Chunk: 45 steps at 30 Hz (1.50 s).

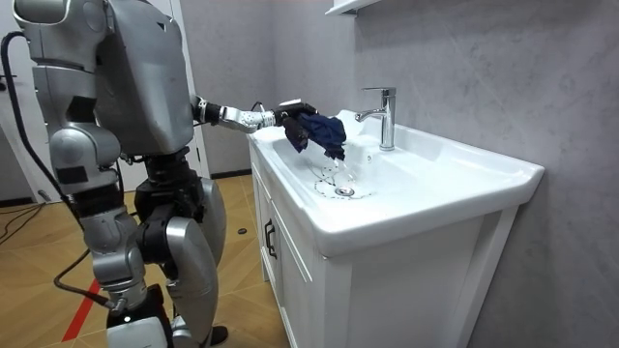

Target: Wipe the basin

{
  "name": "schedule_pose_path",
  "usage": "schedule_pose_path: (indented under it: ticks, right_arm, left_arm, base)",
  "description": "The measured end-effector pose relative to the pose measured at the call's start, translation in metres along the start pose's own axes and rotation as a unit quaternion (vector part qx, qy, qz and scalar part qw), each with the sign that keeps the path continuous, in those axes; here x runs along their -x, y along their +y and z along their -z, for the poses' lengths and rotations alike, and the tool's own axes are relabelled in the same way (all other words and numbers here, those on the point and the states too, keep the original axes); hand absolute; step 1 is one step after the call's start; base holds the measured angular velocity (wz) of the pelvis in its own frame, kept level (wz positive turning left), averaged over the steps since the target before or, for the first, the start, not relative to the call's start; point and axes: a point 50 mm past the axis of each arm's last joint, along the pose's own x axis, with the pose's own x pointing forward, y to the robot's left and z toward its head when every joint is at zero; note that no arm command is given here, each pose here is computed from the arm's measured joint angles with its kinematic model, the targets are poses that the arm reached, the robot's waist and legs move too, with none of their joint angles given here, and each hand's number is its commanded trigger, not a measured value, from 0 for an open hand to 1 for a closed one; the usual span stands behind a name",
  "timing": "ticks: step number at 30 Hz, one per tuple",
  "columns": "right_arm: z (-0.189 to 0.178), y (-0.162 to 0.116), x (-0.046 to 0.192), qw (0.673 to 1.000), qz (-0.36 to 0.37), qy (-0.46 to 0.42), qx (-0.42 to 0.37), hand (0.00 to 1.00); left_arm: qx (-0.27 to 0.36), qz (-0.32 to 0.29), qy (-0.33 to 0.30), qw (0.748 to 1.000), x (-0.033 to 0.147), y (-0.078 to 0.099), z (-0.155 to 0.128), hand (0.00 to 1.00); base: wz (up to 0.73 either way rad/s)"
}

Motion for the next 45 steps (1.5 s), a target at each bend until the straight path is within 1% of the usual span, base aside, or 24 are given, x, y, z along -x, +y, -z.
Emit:
schedule_pose_path:
  ticks: [5,7,12,16,21,24,30,35,42,45]
  right_arm:
    - [0.002,0.0,0.0,1.0,0.0,0.005,0.011,0.0]
    - [0.003,0.0,0.0,1.0,0.0,0.008,0.014,0.0]
    - [0.004,0.0,0.0,1.0,0.0,0.016,0.016,0.0]
    - [0.005,0.0,0.0,1.0,0.002,0.023,0.016,0.0]
    - [0.005,0.0,0.0,0.999,0.004,0.027,0.027,0.0]
    - [0.004,0.0,0.0,0.999,0.006,0.026,0.033,0.0]
    - [-0.001,-0.002,0.0,0.999,0.012,0.018,0.038,0.0]
    - [-0.003,-0.003,0.001,0.999,0.017,0.013,0.039,0.0]
    - [-0.008,-0.003,0.001,0.999,0.02,-0.003,0.04,0.0]
    - [-0.008,-0.004,0.001,0.999,0.02,-0.004,0.039,0.0]
  left_arm:
    - [-0.057,0.05,0.031,0.997,0.004,-0.012,0.018,1.0]
    - [-0.077,0.059,0.029,0.995,0.004,-0.013,0.019,1.0]
    - [-0.155,0.068,0.003,0.986,0.004,-0.016,0.018,1.0]
    - [-0.192,0.08,-0.012,0.978,0.004,-0.02,0.014,1.0]
    - [-0.227,0.109,-0.006,0.968,0.003,-0.027,0.018,1.0]
    - [-0.233,0.125,-0.005,0.964,0.002,-0.032,0.017,1.0]
    - [-0.239,0.142,0.007,0.961,0.003,-0.035,0.021,1.0]
    - [-0.244,0.148,0.002,0.958,0.004,-0.037,0.02,1.0]
    - [-0.298,0.173,-0.026,0.938,0.009,-0.045,0.015,1.0]
    - [-0.301,0.183,-0.021,0.935,0.01,-0.047,0.017,1.0]
  base:
    - [-0.04]
    - [-0.03]
    - [-0.08]
    - [0.0]
    - [0.0]
    - [0.0]
    - [-0.01]
    - [0.0]
    - [0.0]
    - [0.0]
